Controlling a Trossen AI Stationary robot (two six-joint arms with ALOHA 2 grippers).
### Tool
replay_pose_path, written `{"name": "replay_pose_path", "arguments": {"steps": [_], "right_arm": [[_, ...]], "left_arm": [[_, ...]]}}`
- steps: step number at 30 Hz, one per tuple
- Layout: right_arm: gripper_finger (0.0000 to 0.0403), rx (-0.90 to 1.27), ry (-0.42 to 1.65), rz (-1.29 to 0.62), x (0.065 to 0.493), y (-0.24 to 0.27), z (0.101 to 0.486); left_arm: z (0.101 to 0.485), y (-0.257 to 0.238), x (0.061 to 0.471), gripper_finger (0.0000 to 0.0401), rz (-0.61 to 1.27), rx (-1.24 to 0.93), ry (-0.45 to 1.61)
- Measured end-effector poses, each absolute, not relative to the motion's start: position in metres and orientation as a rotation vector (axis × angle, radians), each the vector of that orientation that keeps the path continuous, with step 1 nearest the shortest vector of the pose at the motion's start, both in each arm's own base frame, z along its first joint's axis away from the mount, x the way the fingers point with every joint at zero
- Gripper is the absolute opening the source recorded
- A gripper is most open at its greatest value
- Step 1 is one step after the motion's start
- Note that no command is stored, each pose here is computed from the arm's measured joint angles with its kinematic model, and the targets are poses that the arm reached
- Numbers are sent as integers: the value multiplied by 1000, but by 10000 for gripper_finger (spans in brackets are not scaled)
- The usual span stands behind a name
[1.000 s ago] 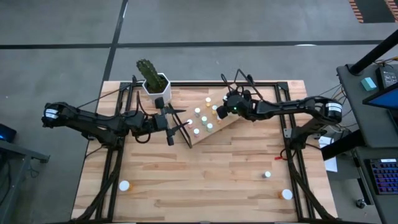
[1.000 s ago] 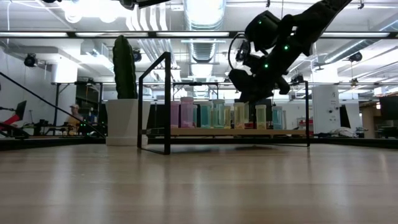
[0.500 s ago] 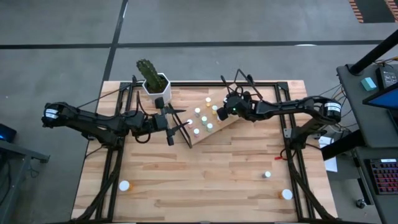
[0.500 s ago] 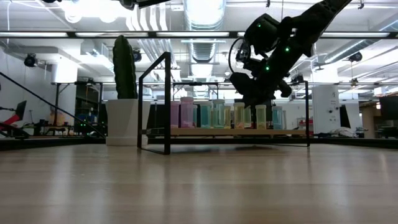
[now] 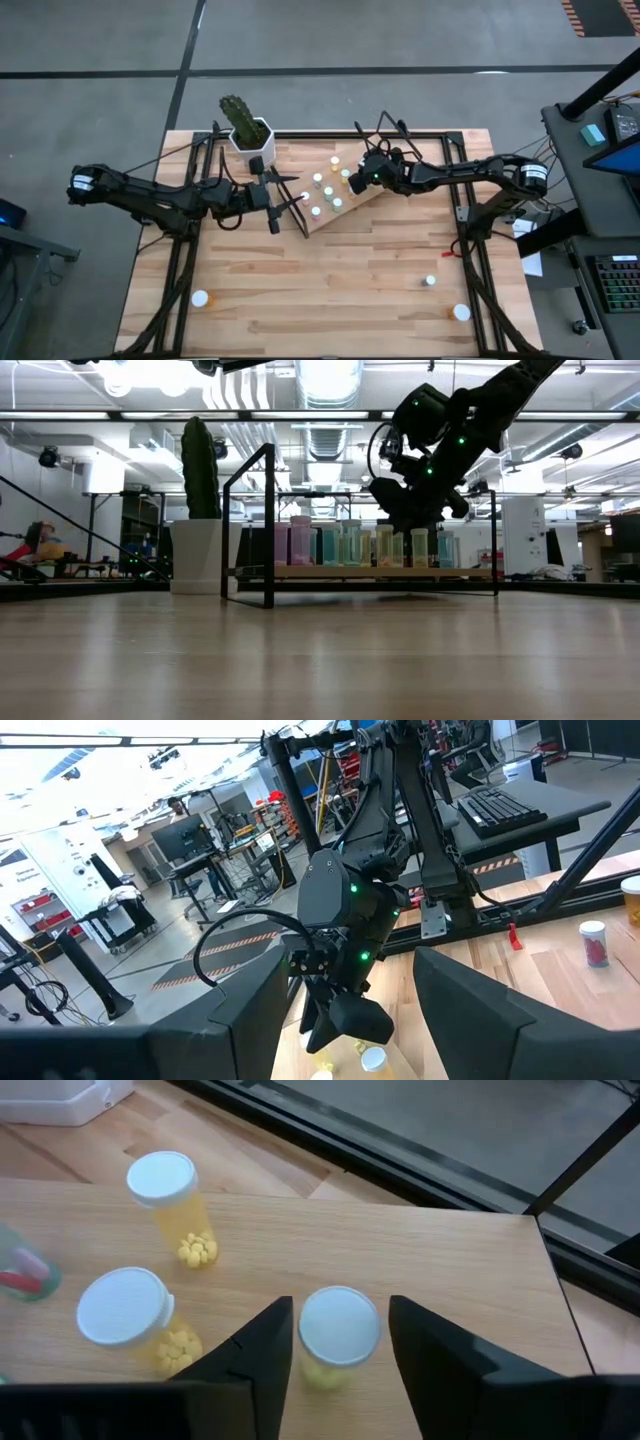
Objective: Pick and place medicine bottles onto shelf by color
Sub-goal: Put the yellow pill bottle on the shelf aligned with the other yellow pill bottle, then move the orange pill bottle
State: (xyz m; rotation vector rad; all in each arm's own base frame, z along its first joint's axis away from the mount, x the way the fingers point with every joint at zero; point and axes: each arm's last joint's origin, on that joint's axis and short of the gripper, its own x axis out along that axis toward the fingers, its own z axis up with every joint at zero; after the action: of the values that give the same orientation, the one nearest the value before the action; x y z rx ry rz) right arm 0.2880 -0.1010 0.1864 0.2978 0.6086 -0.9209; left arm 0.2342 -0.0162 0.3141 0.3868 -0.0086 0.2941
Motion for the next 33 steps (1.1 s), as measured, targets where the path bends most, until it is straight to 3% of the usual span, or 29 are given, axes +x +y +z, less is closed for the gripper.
{"name": "replay_pose_path", "arguments": {"steps": [9, 14, 18, 23, 33], "right_arm": [[167, 283, 593, -911, 285, -100, 194], [164, 268, 568, -880, 275, -93, 221], [164, 217, 565, -708, 265, -78, 255], [154, 98, 486, -385, 251, -47, 283], [137, -215, 349, -65, 219, 2, 309]], "left_arm": [[314, -16, 234, 199, 294, 386, -9], [314, -16, 234, 199, 294, 380, -10], [313, -17, 235, 199, 289, 344, -13], [306, -20, 242, 199, 204, 159, -18], [308, -32, 254, 199, 23, -449, 44]]}}
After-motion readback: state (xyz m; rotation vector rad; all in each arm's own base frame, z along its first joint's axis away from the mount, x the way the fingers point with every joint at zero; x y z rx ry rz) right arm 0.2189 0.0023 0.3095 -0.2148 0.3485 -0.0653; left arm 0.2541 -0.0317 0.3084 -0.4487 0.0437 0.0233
